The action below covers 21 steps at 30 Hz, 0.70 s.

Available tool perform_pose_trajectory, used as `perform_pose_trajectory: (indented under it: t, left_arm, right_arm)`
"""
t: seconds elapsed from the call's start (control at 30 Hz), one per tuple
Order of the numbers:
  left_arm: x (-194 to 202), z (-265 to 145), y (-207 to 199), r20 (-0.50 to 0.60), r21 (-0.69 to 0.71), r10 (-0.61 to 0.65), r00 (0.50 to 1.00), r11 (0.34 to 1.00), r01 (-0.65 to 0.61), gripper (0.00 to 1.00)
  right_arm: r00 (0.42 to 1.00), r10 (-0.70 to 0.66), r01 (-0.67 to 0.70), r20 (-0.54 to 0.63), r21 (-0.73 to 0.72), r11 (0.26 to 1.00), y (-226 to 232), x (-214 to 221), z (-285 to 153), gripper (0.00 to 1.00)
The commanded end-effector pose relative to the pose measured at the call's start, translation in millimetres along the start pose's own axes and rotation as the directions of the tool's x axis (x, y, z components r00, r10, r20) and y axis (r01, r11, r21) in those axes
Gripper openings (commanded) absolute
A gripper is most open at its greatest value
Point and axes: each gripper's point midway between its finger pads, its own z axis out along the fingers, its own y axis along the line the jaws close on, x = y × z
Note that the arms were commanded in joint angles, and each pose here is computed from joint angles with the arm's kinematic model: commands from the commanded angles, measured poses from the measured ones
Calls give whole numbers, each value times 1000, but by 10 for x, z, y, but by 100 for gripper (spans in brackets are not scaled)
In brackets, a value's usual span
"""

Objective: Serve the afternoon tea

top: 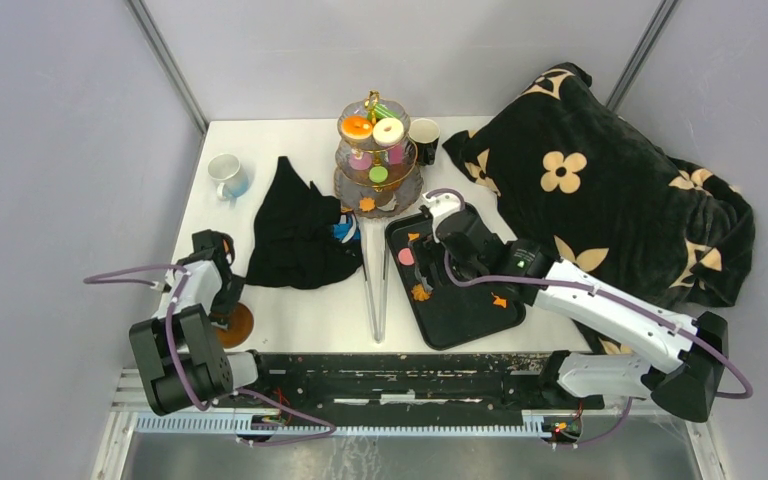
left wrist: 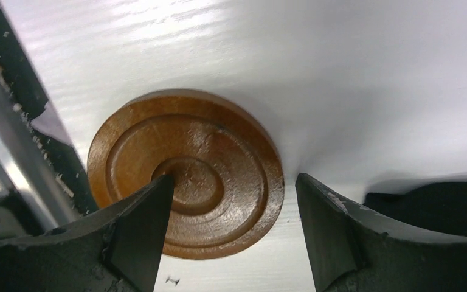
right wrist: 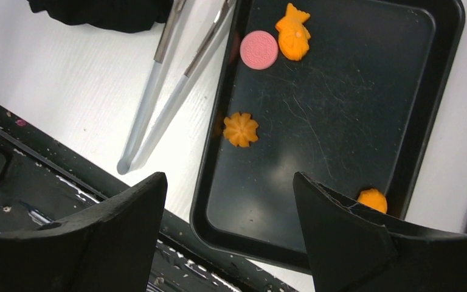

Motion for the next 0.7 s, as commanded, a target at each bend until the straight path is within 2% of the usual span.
perform_pose_trajectory:
  t: [0.0, 0.13, 0.43, 0.53, 0.67]
  left_arm:
    - [-85, 86, -312, 37, 156, 49, 998, 986, -54, 81]
    - [-189, 68, -567, 53, 245, 50, 997, 967, -62, 82]
    - [-599, 173, -964, 58, 168, 102, 993, 980, -110, 86]
    - [-751, 179, -1148, 98, 202, 84, 992, 974, -103, 85]
    - [-782, 275, -1367, 92, 233, 120, 988, 963, -139, 82]
  right_arm:
    - [999, -1, -1, 36, 52, 999, -144, -37, -126, 82]
    - [999, 4, -7, 42, 89, 996, -220, -20, -138, 82]
    - [995, 59, -68, 75, 131, 989, -328, 68, -127, 82]
    - [996, 59, -69, 73, 146, 987, -363, 80, -129, 82]
    - [996, 50, -63, 77, 179, 982, -441, 44, -138, 82]
